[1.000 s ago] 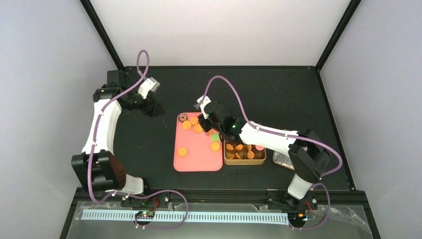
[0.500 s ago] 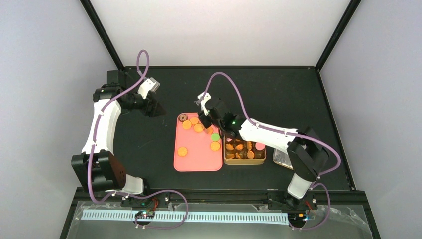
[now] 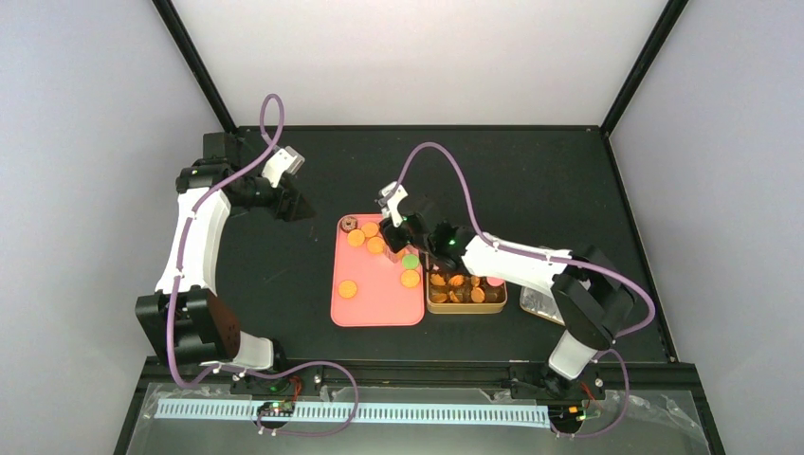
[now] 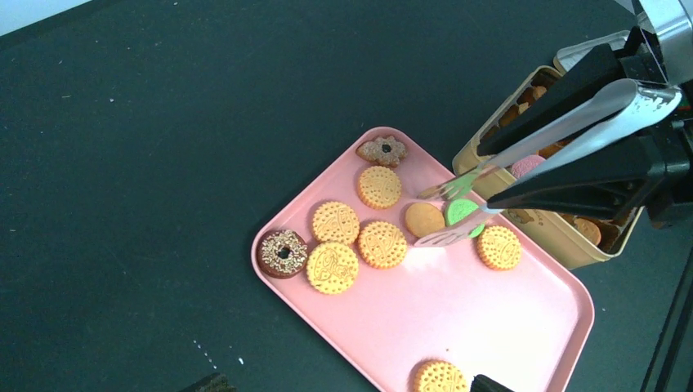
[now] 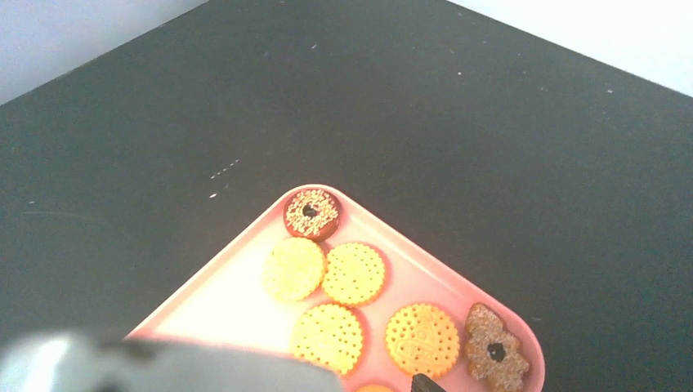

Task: Pack the cookies
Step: Pick up the fake cookies from the plate, then place the fake cookies in the empty pocket of the box.

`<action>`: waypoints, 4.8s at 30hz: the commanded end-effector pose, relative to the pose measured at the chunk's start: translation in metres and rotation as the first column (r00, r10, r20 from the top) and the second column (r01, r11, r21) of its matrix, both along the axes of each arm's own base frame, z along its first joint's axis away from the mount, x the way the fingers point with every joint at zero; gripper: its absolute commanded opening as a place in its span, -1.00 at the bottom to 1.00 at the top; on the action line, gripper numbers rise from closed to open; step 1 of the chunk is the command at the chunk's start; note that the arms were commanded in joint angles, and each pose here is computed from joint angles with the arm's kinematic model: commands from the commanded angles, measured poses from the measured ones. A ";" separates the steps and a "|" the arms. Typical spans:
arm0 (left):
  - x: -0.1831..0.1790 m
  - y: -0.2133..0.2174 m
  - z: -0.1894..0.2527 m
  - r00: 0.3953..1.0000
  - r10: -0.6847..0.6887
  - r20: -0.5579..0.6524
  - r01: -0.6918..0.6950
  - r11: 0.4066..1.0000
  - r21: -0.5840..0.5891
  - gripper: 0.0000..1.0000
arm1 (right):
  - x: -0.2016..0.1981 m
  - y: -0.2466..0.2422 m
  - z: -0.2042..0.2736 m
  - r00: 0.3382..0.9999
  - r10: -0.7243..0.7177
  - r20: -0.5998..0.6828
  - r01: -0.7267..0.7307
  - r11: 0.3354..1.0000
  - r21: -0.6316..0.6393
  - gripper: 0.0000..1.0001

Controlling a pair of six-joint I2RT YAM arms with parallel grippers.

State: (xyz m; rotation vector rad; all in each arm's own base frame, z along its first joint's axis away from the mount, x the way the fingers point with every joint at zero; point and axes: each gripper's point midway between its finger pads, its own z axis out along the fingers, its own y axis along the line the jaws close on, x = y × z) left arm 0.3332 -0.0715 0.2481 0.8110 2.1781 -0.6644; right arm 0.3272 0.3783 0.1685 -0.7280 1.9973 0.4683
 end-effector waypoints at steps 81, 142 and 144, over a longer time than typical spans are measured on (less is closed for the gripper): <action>0.010 -0.014 0.032 0.994 -0.033 0.105 0.048 0.988 -0.144 0.56 | -0.092 -0.249 0.064 0.836 -0.546 -0.055 0.548 0.836 0.023 -0.76; 0.005 -0.013 0.036 0.992 -0.048 0.118 0.063 0.991 -0.120 0.57 | -0.062 -0.279 0.067 0.781 -0.623 -0.030 0.623 0.778 0.078 -0.31; 0.005 -0.013 0.036 0.992 -0.048 0.117 0.062 0.991 -0.120 0.57 | -0.063 -0.278 0.064 0.785 -0.618 -0.037 0.619 0.781 0.083 -0.31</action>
